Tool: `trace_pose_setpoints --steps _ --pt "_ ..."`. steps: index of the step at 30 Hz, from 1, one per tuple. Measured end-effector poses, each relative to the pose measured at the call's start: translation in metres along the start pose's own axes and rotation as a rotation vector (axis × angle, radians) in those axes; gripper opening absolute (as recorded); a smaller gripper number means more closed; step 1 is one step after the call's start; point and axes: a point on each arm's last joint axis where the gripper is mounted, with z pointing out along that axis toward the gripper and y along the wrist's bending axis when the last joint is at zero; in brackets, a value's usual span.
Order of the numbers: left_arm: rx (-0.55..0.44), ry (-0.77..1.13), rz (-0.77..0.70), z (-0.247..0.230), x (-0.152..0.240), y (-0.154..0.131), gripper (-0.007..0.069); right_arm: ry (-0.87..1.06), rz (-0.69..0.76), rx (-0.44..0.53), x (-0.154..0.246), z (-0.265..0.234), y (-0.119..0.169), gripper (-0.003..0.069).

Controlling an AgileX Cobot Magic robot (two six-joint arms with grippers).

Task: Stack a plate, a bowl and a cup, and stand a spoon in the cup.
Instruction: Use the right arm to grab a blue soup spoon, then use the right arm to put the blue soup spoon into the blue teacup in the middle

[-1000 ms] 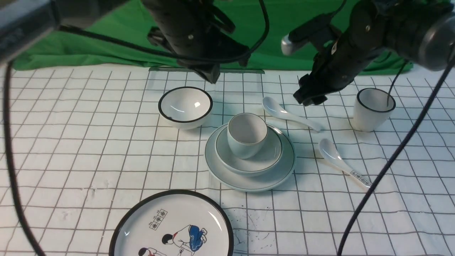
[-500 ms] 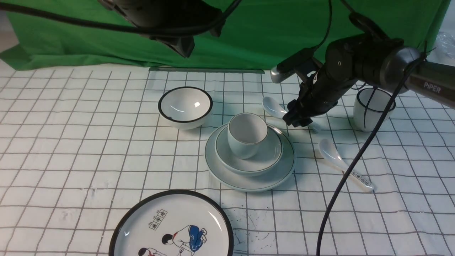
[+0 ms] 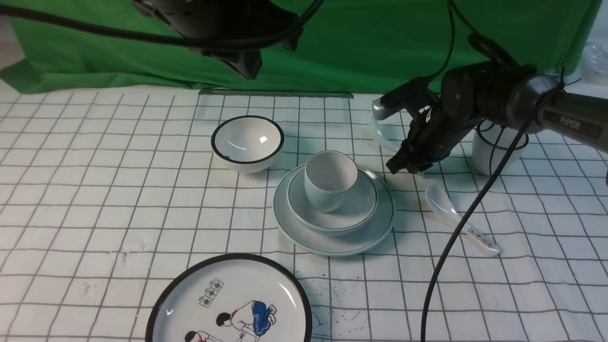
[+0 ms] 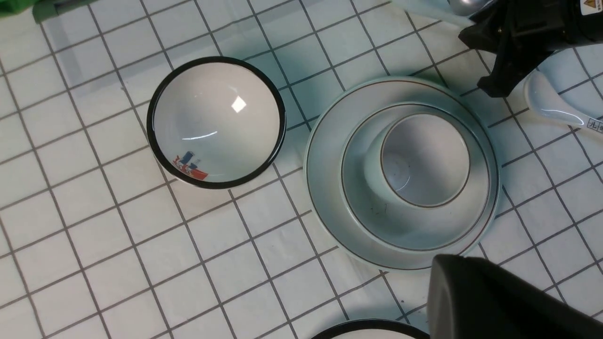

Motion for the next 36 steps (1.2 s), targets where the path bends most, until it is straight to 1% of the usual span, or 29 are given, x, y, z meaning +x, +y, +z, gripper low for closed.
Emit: trace_pose_setpoints --steps 2,4,5,8,11,12,13,16,17,18,20,21,23,25,26,28,30,32,36 --pt "0.0 0.0 0.0 0.0 0.0 0.0 0.0 0.004 0.0 -0.001 0.0 -0.002 0.0 0.0079" --pt "0.001 0.0 0.0 0.0 0.0 0.0 0.0 0.018 0.001 -0.003 -0.002 -0.02 -0.001 0.0079" --pt "0.001 0.0 0.0 0.0 0.0 0.0 0.0 0.017 0.0 -0.002 -0.002 -0.02 -0.002 0.0079" --pt "0.001 0.0 0.0 0.0 0.0 0.0 0.0 -0.009 0.003 0.01 -0.013 -0.07 -0.006 0.0079" --pt "0.001 0.0 0.0 0.0 0.0 0.0 0.0 -0.026 0.007 0.015 -0.015 -0.115 -0.008 0.0079" --pt "0.001 0.0 0.0 0.0 0.0 0.0 0.0 -0.015 0.007 0.011 -0.013 -0.138 -0.007 0.0079" --pt "0.001 0.0 0.0 0.0 0.0 0.0 0.0 -0.013 0.006 0.01 -0.013 -0.141 -0.006 0.0079" --pt "0.001 -0.004 0.0 -0.002 0.0 0.0 0.0 0.043 -0.028 -0.012 -0.004 -0.177 0.004 0.0079" --pt "0.001 -0.006 0.0 -0.003 0.0 0.0 0.0 0.043 -0.028 -0.013 -0.004 -0.177 0.004 0.0079" --pt "0.002 -0.013 0.0 -0.006 0.001 0.0 0.0 0.091 -0.05 -0.036 0.001 -0.19 0.012 0.0079" --pt "0.002 -0.028 0.0 -0.015 0.003 0.0 0.0 0.107 -0.071 -0.08 0.005 -0.202 0.027 0.0079" --pt "0.002 -0.035 0.0 -0.019 0.004 0.001 0.0 0.097 -0.077 -0.107 0.005 -0.206 0.035 0.0079" --pt "-0.001 -0.046 0.001 -0.029 0.01 0.001 0.0 0.074 -0.092 -0.191 0.006 -0.215 0.056 0.0079" --pt "-0.016 -0.047 0.006 -0.037 0.02 0.004 0.0 0.067 -0.127 -0.246 0.007 -0.219 0.076 0.0079" --pt "-0.018 -0.046 0.007 -0.038 0.021 0.004 0.0 0.066 -0.132 -0.248 0.006 -0.219 0.078 0.0079" --pt "-0.032 -0.035 0.012 -0.042 0.033 0.006 0.0 0.069 -0.177 -0.282 0.005 -0.219 0.099 0.0079" --pt "-0.044 -0.041 0.017 -0.045 0.045 0.008 0.0 0.089 -0.219 -0.295 0.004 -0.212 0.116 0.0079" --pt "-0.046 -0.051 0.017 -0.047 0.053 0.009 0.0 0.11 -0.233 -0.285 0.004 -0.204 0.12 0.0079" --pt "-0.04 -0.095 0.008 -0.051 0.069 0.01 0.0 0.176 -0.213 -0.238 0.004 -0.181 0.123 0.0079"
